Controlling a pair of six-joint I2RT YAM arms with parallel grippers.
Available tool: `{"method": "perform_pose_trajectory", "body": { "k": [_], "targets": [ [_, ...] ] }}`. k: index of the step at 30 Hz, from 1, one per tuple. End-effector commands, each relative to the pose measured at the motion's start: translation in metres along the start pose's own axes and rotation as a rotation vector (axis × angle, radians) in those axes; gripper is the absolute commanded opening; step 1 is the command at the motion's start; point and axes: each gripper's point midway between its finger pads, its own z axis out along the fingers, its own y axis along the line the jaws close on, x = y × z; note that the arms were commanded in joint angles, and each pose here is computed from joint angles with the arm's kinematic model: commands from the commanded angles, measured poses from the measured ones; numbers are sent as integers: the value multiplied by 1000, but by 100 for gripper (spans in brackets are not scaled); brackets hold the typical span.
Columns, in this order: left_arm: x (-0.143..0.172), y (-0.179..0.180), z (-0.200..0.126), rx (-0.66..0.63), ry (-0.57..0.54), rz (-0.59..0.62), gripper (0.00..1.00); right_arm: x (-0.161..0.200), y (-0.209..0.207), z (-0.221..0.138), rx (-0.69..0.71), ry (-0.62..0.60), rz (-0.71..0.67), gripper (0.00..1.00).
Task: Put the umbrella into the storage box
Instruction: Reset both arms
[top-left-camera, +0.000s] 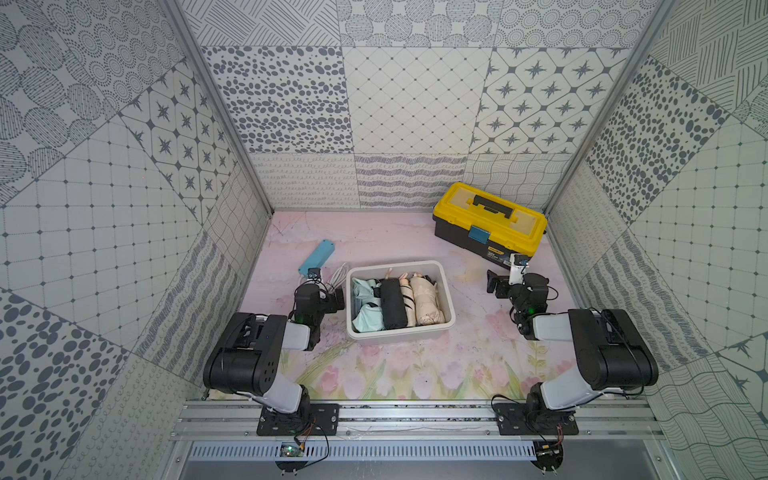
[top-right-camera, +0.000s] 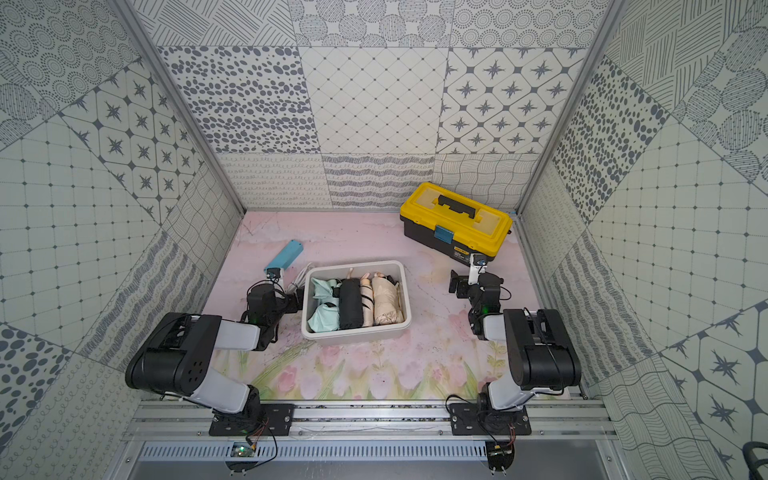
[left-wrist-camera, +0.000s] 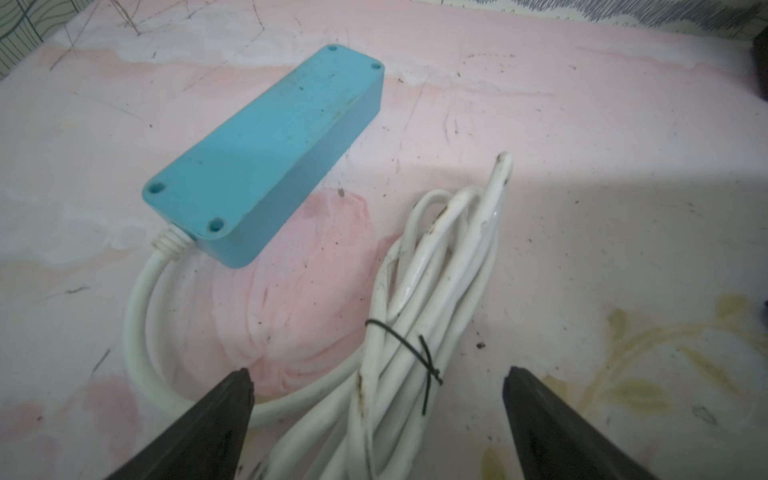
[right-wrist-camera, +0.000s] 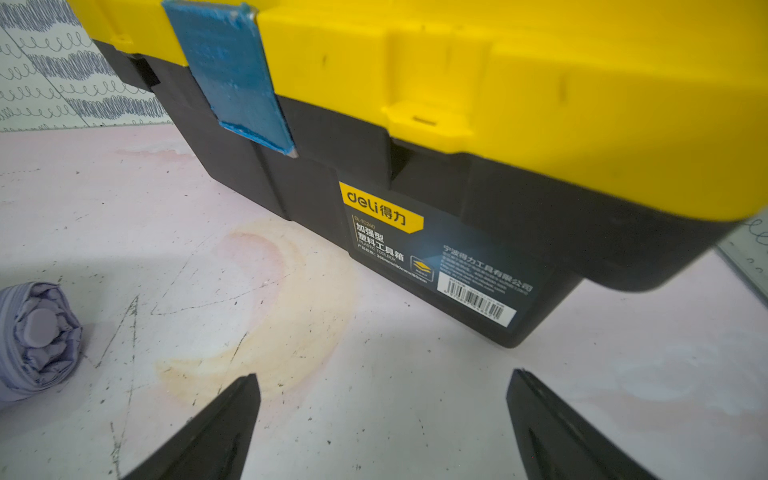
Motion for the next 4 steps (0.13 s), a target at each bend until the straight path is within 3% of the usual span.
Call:
{"method": "perform_pose_trajectory", "body": {
  "k": [1,4],
  "targets": [
    [-32,-4,4,20,-96,18,99,-15,1,2,12,-41,-20,99],
    [-32,-4,5,23,-90,23,99,-15,1,0,13,-49,-21,99]
  ]
}}
